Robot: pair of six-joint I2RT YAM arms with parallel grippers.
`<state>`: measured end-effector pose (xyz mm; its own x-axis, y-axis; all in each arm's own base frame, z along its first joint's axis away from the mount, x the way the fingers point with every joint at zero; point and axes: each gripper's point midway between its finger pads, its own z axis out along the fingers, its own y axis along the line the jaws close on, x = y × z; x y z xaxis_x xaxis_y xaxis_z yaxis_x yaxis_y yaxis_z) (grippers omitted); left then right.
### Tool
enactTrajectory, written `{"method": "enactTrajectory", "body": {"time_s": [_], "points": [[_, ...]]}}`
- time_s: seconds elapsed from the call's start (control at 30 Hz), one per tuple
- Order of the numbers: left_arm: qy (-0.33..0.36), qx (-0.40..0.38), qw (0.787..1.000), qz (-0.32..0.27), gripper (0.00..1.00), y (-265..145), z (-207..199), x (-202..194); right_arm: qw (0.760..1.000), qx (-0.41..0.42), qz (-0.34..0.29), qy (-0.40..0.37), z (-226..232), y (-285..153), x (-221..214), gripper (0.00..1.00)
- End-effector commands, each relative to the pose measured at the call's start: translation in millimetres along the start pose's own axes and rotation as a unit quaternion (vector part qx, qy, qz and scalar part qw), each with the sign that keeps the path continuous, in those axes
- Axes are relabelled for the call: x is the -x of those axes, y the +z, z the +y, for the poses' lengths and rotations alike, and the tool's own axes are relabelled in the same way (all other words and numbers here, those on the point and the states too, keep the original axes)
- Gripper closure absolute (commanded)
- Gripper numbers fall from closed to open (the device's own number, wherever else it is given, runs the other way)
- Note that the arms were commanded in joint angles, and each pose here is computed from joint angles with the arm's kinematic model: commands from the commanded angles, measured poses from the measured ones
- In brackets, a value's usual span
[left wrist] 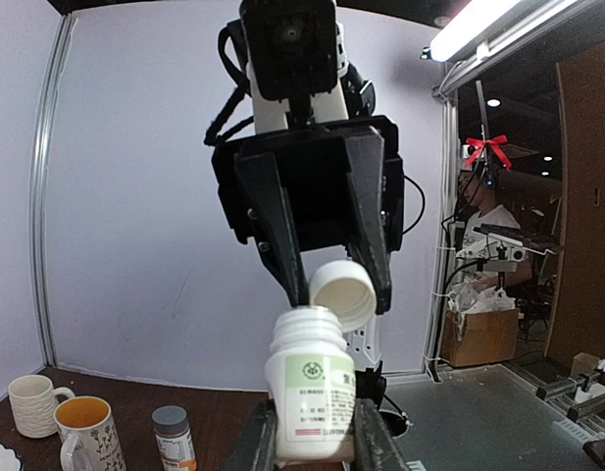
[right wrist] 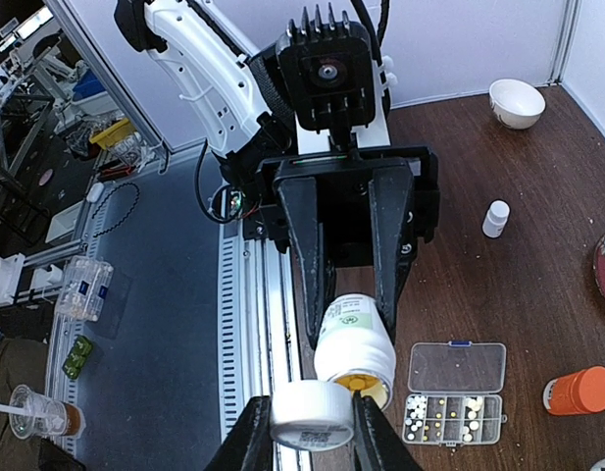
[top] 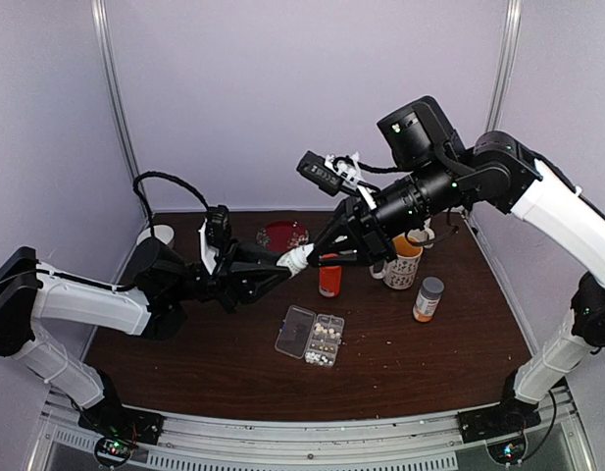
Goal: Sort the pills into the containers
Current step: Screw the lid of the pill bottle onto the pill bottle.
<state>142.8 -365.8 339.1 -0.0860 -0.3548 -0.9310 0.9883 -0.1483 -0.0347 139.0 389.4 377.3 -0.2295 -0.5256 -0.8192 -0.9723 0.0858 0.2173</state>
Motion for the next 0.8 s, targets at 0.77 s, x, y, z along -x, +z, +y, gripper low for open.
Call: {"method": "enactTrajectory", "body": {"time_s": [0.77], "points": [[0.013,-0.038,0.999,-0.006,1.0,13,-11,19,0.995,-0.041,0.083,-0.04,-16,22,-24,1.0]]}}
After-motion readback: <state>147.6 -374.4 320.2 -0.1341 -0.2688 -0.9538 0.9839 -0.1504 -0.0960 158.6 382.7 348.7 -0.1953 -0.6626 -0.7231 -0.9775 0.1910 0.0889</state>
